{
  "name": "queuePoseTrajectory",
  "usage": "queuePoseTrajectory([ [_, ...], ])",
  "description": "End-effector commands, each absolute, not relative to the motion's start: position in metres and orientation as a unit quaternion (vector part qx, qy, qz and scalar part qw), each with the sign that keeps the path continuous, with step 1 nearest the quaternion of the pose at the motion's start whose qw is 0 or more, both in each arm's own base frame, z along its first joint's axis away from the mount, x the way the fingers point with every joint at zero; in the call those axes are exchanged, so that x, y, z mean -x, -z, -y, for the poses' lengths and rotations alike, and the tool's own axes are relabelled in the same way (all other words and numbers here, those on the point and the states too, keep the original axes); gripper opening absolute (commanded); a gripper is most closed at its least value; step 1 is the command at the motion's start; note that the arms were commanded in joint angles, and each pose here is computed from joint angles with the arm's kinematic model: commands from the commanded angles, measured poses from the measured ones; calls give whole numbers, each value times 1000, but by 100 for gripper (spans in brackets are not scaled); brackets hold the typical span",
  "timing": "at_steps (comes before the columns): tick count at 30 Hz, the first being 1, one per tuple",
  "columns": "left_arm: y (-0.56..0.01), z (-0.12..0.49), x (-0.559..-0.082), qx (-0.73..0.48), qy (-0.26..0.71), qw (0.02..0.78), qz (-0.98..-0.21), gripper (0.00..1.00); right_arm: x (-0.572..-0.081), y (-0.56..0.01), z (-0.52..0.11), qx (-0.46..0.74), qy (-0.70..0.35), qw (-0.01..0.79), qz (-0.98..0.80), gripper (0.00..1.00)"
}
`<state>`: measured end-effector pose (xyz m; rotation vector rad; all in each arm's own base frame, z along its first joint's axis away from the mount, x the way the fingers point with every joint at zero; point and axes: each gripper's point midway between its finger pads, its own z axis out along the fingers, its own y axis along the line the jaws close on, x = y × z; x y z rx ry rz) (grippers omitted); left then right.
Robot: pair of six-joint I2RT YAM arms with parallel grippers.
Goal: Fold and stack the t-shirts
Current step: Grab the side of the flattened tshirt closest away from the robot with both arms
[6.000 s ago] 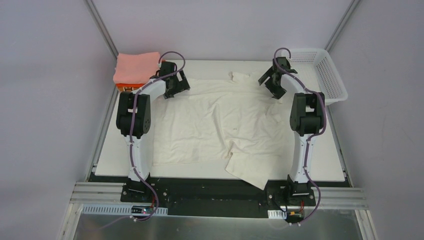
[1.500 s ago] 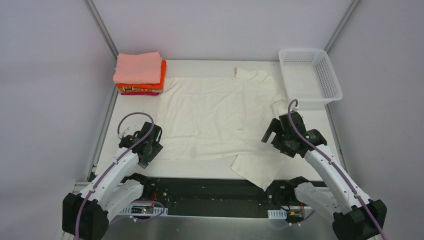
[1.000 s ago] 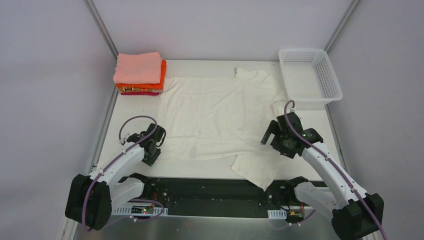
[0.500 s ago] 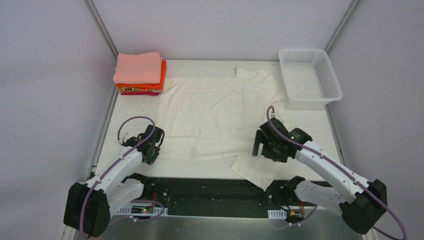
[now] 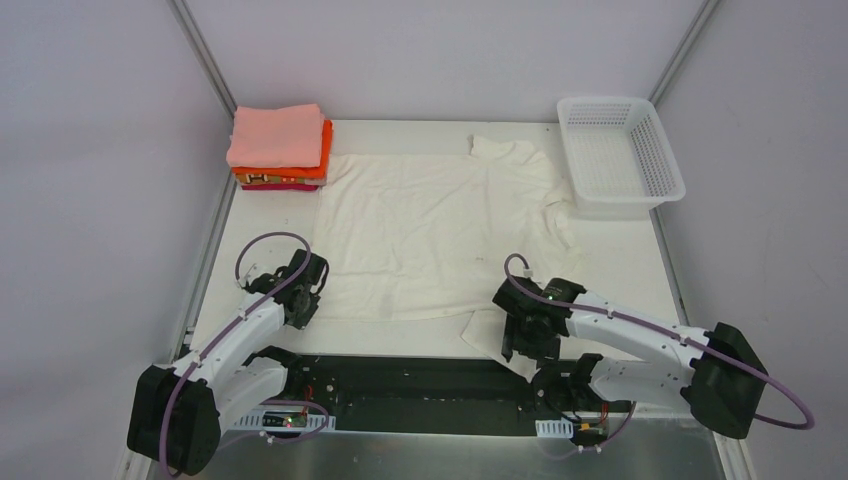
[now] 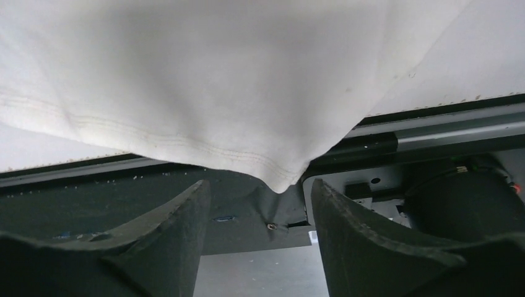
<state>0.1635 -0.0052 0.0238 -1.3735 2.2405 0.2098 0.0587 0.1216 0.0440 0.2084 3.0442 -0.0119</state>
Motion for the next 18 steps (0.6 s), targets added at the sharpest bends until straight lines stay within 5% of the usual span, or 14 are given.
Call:
queuePoseTrajectory([
  [1, -31, -2, -166, 502, -86, 267, -818, 0, -50, -34, -123, -128, 16, 24, -991, 61],
  [13, -32, -2, -168, 495, -87, 268, -822, 0, -35, -18, -122, -141, 33, -20, -989, 53],
  [18, -34, -1, -169, 492, -84, 267, -824, 0, -49, -13, -119, -139, 41, 16, -989, 28],
])
